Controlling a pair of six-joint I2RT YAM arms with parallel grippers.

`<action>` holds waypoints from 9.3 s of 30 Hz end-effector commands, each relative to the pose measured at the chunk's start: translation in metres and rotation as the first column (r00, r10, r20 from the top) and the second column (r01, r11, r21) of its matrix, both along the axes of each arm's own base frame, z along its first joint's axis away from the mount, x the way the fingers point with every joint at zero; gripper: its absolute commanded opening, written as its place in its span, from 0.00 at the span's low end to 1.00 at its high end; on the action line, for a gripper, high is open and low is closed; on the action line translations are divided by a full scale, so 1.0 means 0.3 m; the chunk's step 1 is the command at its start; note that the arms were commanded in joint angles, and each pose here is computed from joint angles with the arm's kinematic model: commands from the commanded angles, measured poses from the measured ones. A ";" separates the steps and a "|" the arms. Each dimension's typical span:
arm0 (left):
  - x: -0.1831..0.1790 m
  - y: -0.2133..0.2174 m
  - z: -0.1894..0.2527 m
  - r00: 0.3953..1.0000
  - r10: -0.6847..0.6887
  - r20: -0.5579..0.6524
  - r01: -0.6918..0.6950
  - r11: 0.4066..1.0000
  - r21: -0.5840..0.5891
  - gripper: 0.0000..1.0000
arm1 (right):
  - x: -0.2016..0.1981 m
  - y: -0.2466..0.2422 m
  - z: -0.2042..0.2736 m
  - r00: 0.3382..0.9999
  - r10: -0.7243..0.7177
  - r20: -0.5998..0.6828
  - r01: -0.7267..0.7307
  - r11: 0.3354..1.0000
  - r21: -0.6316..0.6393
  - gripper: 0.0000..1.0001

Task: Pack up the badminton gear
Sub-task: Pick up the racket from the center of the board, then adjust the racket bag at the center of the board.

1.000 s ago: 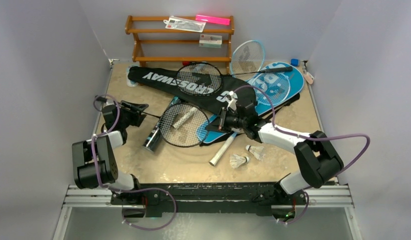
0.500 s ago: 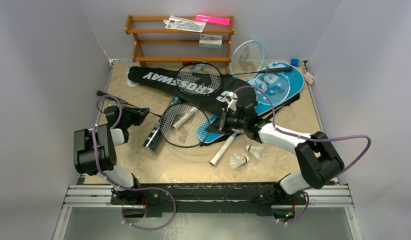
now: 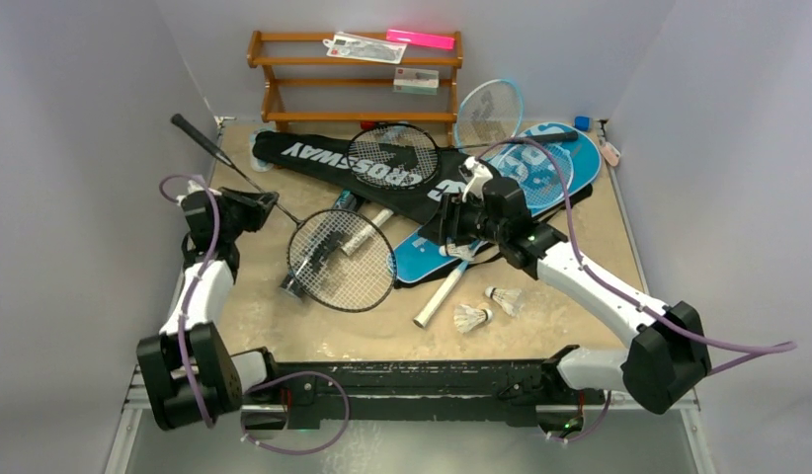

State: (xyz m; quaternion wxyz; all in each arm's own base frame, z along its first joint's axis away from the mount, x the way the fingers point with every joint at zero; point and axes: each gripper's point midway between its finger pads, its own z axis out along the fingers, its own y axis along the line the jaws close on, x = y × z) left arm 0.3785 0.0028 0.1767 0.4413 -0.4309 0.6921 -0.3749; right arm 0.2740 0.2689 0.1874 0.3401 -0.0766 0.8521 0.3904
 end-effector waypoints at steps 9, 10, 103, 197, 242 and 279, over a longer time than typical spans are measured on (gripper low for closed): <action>-0.197 0.166 0.083 0.913 0.300 -0.277 -0.236 0.941 0.243 0.00 | 0.200 -0.016 0.113 0.876 0.099 0.472 0.020 0.971 -0.240 0.66; -0.217 0.190 0.090 0.898 0.338 -0.282 -0.260 0.924 0.280 0.00 | 0.209 0.001 0.100 0.858 0.135 0.495 -0.006 0.967 -0.253 0.66; -0.359 0.186 0.189 0.856 0.493 -0.156 -0.392 0.816 0.425 0.00 | 0.312 0.098 0.226 0.779 0.405 0.479 -0.043 0.796 -0.604 0.00; -0.492 0.265 0.253 0.819 0.562 -0.115 -0.402 0.706 0.584 0.00 | 0.106 0.305 -0.346 0.801 0.528 0.281 -0.174 0.655 -0.735 0.58; -0.353 -0.069 0.182 0.980 0.028 -0.195 0.041 0.939 0.342 0.00 | 0.076 0.333 0.065 0.891 0.309 0.331 -0.214 0.931 -0.295 0.00; -0.451 0.028 -0.281 0.825 0.280 -0.490 -0.127 0.938 0.322 0.00 | -0.027 0.267 -0.033 0.877 0.415 0.241 -0.353 0.898 -0.262 0.25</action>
